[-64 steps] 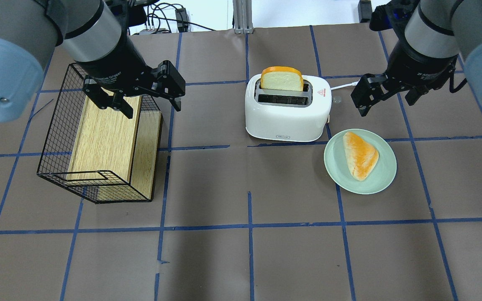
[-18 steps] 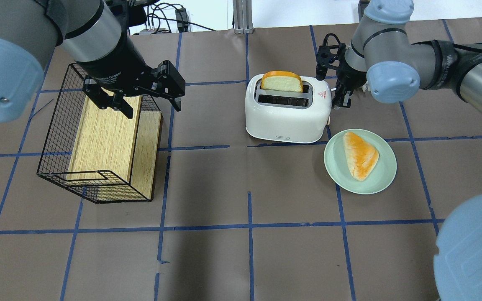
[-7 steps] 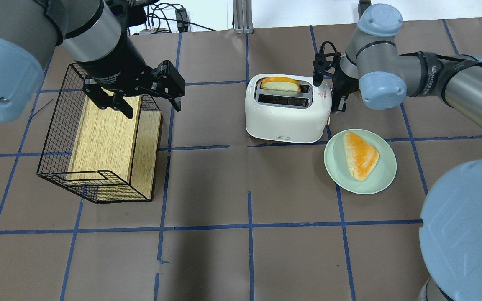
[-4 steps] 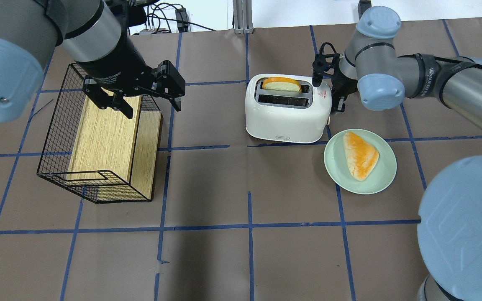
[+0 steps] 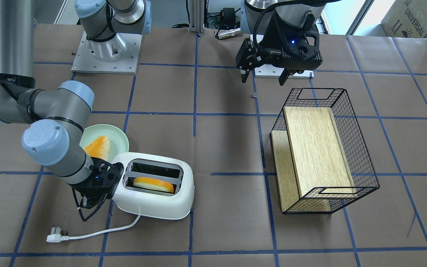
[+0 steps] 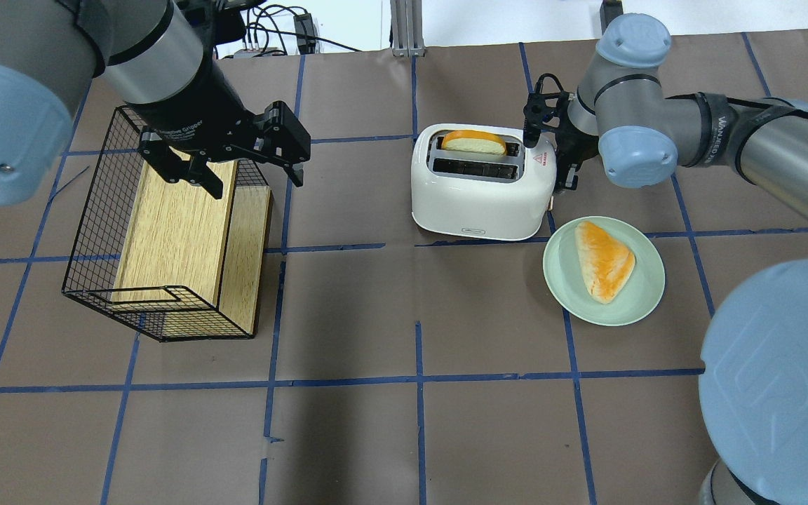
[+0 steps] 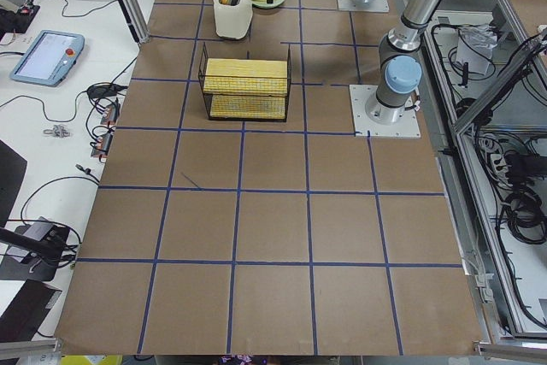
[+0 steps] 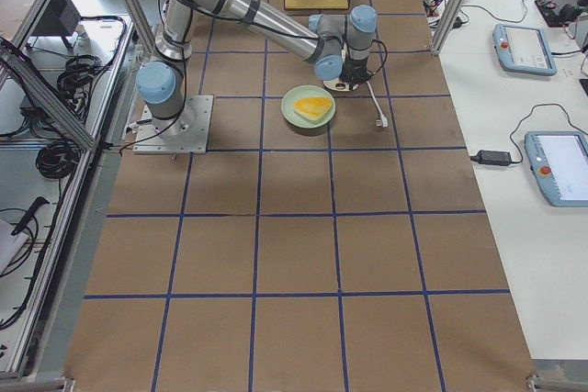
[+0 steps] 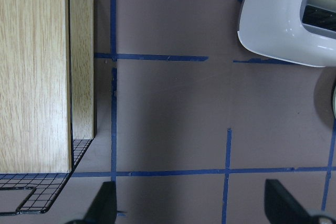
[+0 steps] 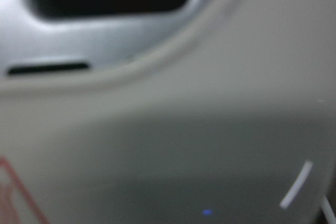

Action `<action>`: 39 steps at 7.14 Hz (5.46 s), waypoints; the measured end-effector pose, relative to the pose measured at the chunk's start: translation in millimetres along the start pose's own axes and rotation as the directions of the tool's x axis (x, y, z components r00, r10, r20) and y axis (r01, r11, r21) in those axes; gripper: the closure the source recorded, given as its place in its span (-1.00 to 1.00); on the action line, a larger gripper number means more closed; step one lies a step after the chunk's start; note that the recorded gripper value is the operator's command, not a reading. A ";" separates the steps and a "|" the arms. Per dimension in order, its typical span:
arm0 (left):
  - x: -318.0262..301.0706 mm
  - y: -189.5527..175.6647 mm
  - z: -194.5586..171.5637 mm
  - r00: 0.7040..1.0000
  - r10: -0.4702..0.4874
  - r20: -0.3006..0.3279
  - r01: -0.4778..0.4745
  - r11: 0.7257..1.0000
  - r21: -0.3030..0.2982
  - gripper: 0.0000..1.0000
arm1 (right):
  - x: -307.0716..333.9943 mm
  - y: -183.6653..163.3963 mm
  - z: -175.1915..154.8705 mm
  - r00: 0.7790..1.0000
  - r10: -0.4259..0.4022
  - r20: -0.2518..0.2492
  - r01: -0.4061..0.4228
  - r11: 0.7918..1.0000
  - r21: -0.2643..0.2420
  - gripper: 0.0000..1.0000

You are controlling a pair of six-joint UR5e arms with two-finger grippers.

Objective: Press toaster with right arm

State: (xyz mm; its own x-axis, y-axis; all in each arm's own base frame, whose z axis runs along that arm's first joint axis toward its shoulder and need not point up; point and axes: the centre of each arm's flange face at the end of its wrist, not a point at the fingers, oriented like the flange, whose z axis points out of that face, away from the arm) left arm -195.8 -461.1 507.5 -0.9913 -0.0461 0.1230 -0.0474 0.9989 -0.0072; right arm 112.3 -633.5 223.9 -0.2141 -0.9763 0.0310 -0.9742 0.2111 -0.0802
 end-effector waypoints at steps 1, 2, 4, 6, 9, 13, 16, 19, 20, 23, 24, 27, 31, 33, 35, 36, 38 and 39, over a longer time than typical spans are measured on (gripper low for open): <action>0.0 0.0 0.0 1.000 0.000 0.000 0.000 1.000 0.000 -1.00 | 0.1 0.0 0.6 1.000 0.000 0.001 0.000 1.000 0.000 0.89; 0.0 -0.2 0.3 1.000 0.000 0.000 0.000 1.000 -0.001 -1.00 | 0.2 0.1 2.1 1.000 0.000 0.003 0.000 1.000 0.000 0.89; 0.0 -0.2 0.3 1.000 0.000 0.000 0.000 1.000 -0.001 -1.00 | 0.4 0.4 5.9 1.000 0.001 0.009 -0.001 1.000 -0.001 0.89; 0.0 -0.2 0.3 1.000 0.000 0.000 0.000 1.000 0.000 -1.00 | 0.5 0.5 7.1 1.000 0.002 0.010 -0.002 1.000 -0.002 0.85; 0.0 -0.2 0.3 1.000 0.001 0.000 -0.001 1.000 -0.001 -1.00 | 3.3 0.2 -2.4 1.000 0.025 -0.008 -0.025 1.000 -0.004 -1.00; 0.0 -0.4 0.5 1.000 0.000 0.000 0.000 1.000 -0.001 -1.00 | -14.4 -2.2 -96.6 0.984 0.156 -0.086 -0.156 0.988 0.012 -0.97; 0.0 -0.4 0.4 1.000 0.000 0.000 0.000 1.000 -0.001 -1.00 | -75.9 0.8 -199.1 0.873 0.481 -0.081 -0.480 0.877 0.035 -0.99; 0.0 -0.2 0.3 1.000 0.000 0.000 0.000 1.000 -0.001 -1.00 | -129.2 9.2 -246.1 0.579 0.814 -0.051 -0.815 0.579 -0.023 -1.00; 0.0 -0.3 0.4 1.000 0.000 0.000 0.000 1.000 -0.001 -1.00 | -143.0 13.6 -252.8 0.473 0.879 -0.065 -0.881 0.469 -0.064 -1.00; 0.0 -0.4 0.6 1.000 0.000 0.000 0.000 1.000 -0.001 -1.00 | -161.8 14.6 -265.6 0.363 0.928 -0.086 -0.931 0.356 -0.085 -1.00; 0.0 -0.4 0.6 1.000 0.000 0.000 0.000 1.000 -0.001 -1.00 | -163.7 12.4 -266.8 0.365 0.928 -0.074 -0.930 0.359 -0.080 -1.00; 0.0 -0.3 0.4 1.000 0.000 0.000 0.000 1.000 -0.001 -1.00 | -156.6 -0.8 -265.5 0.343 0.939 0.022 -0.938 0.344 -0.035 -0.97; 0.0 -0.4 0.6 1.000 0.000 0.000 0.000 1.000 -0.001 -1.00 | -141.0 -5.3 -269.1 0.294 0.955 0.030 -0.956 0.294 0.011 -0.99; 0.0 -0.4 0.6 1.000 0.000 0.000 0.000 1.000 -0.001 -1.00 | -139.9 -5.4 -272.6 0.286 0.958 0.026 -0.958 0.286 0.012 -0.99; 0.0 -0.3 0.5 1.000 0.000 0.000 0.000 1.000 -0.001 -1.00 | -140.0 -5.4 -272.3 0.285 0.958 0.027 -0.959 0.285 0.009 -0.99; 0.0 -0.1 0.2 1.000 0.000 0.000 0.000 1.000 0.000 -1.00 | -140.2 -5.4 -271.8 0.285 0.958 0.027 -0.959 0.285 0.008 -0.99; 0.0 0.0 0.0 1.000 0.000 0.000 0.000 1.000 0.000 -1.00 | -140.9 -5.1 -270.5 0.284 0.958 0.027 -0.959 0.284 0.005 -0.99; 0.0 -0.2 0.3 1.000 0.000 0.000 0.000 1.000 -0.001 -1.00 | -141.1 -5.1 -270.0 0.284 0.958 0.028 -0.959 0.284 0.004 -0.99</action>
